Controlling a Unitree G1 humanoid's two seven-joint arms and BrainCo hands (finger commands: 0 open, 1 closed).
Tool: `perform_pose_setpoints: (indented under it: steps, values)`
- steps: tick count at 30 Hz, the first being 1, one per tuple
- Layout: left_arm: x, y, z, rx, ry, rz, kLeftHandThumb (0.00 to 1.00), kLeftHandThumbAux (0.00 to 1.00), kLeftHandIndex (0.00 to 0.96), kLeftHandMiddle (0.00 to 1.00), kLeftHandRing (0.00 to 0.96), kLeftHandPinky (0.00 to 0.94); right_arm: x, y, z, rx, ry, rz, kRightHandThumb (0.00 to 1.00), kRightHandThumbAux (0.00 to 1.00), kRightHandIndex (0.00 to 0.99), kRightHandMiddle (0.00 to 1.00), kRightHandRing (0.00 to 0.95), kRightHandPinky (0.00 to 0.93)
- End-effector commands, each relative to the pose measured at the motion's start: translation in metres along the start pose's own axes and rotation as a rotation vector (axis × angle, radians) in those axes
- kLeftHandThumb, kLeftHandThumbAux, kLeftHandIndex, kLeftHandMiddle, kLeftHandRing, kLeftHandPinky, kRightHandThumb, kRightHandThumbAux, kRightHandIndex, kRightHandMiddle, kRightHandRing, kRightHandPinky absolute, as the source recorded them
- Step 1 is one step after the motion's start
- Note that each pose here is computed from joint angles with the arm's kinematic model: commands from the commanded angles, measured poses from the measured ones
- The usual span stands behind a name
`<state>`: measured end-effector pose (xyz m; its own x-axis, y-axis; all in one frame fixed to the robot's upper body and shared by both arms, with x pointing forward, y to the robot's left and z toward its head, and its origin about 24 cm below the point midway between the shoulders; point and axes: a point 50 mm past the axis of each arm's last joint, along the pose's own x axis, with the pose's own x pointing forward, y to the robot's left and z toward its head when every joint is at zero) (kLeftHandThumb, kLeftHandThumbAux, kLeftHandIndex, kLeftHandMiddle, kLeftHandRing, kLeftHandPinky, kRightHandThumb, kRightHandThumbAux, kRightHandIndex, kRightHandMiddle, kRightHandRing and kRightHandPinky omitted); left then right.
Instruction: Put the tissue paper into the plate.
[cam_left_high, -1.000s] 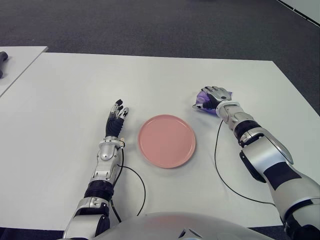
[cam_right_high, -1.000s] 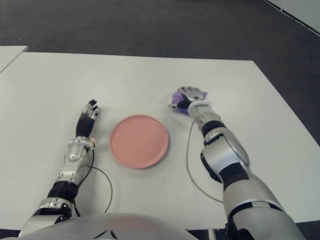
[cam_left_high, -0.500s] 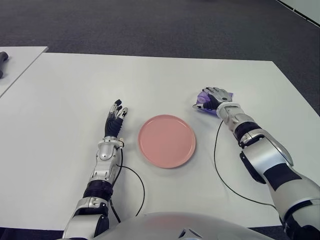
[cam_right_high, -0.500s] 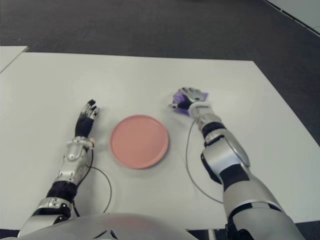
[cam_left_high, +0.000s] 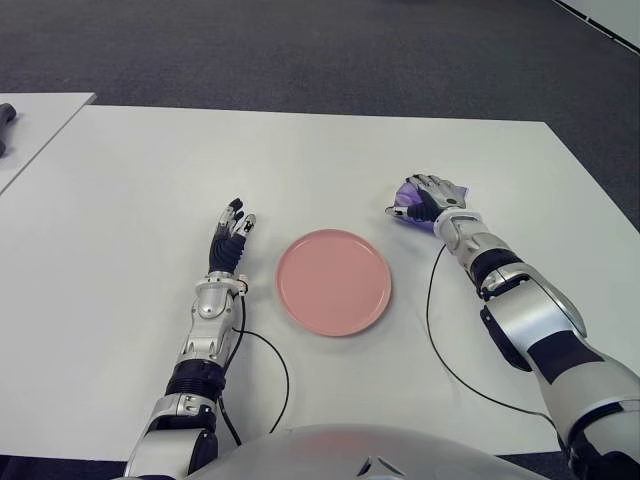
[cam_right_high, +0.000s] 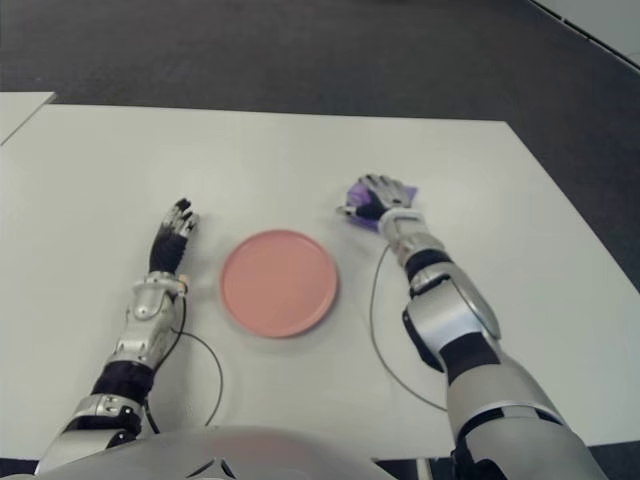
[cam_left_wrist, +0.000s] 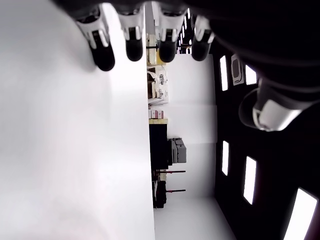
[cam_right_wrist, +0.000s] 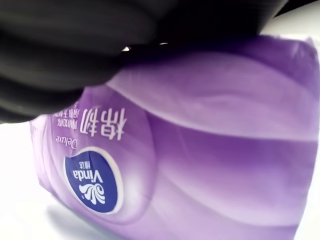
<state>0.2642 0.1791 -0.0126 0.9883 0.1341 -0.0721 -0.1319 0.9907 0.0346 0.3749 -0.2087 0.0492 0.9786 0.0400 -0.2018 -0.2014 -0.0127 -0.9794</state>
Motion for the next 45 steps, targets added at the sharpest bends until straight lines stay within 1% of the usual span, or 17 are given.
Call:
perform_pose_setpoints:
  steps: [1,4,6,12,18,20,23,27,31,33,38,45]
  values:
    - [-0.005,0.002,-0.013,-0.001,0.075,0.006,0.000,0.429,0.000,0.000,0.000,0.000,-0.001,-0.001,-0.005,0.015,-0.007,0.012,0.270,0.206,0.000,0.000,0.000,0.000]
    - [-0.005,0.002,-0.012,-0.001,0.068,0.002,0.000,0.426,0.000,0.000,0.000,0.000,0.001,-0.012,-0.005,0.028,-0.020,-0.041,0.269,0.224,0.000,0.000,0.000,0.000]
    - [-0.005,0.002,-0.012,-0.001,0.063,0.000,0.000,0.424,0.000,0.000,0.000,0.000,0.001,-0.015,-0.006,0.041,-0.026,-0.066,0.271,0.234,0.000,0.000,0.000,0.000]
    - [-0.004,0.001,-0.012,0.002,0.064,0.013,0.000,0.424,0.000,0.000,0.000,0.000,-0.001,-0.015,-0.010,0.066,-0.029,-0.115,0.284,0.249,0.000,0.000,0.000,0.000]
    - [-0.003,0.000,-0.012,-0.005,0.068,0.019,0.000,0.424,0.000,0.000,0.000,0.000,-0.003,-0.013,-0.013,0.046,-0.027,-0.109,0.313,0.225,0.000,0.000,0.000,0.000]
    - [-0.003,0.000,-0.012,-0.010,0.068,0.020,0.000,0.426,0.000,0.000,0.000,0.000,-0.004,-0.009,-0.015,0.043,-0.025,-0.090,0.332,0.208,0.000,0.000,0.000,0.000]
    - [-0.003,0.000,-0.012,-0.014,0.065,0.021,0.000,0.429,0.000,0.000,0.000,0.000,-0.009,0.004,-0.018,0.029,-0.016,-0.042,0.366,0.180,0.000,0.000,0.000,0.000]
    - [-0.003,0.000,-0.013,-0.015,0.063,0.023,0.000,0.431,0.000,0.000,0.000,0.000,-0.012,0.015,-0.018,0.013,-0.009,-0.006,0.403,0.162,0.000,0.000,0.000,0.000]
    - [-0.004,0.001,-0.013,-0.015,0.060,0.020,0.000,0.439,0.000,0.000,0.000,0.000,-0.017,0.033,-0.016,-0.028,-0.006,0.051,0.444,0.147,0.000,0.000,0.000,0.000]
    - [-0.004,0.002,-0.013,-0.013,0.059,0.019,0.000,0.446,0.000,0.000,0.000,0.000,-0.018,0.037,-0.014,-0.022,0.000,0.065,0.475,0.149,0.000,0.000,0.000,0.000]
    - [-0.005,0.003,-0.013,-0.007,0.061,0.020,0.000,0.440,0.000,0.000,0.000,0.000,-0.018,0.042,-0.008,-0.019,0.001,0.080,0.511,0.157,0.000,0.000,0.000,0.000]
    - [-0.005,0.006,-0.013,-0.010,0.066,0.030,0.000,0.424,0.000,0.000,0.000,0.000,-0.020,0.046,-0.008,-0.003,-0.003,0.104,0.523,0.147,0.000,0.000,0.000,0.000]
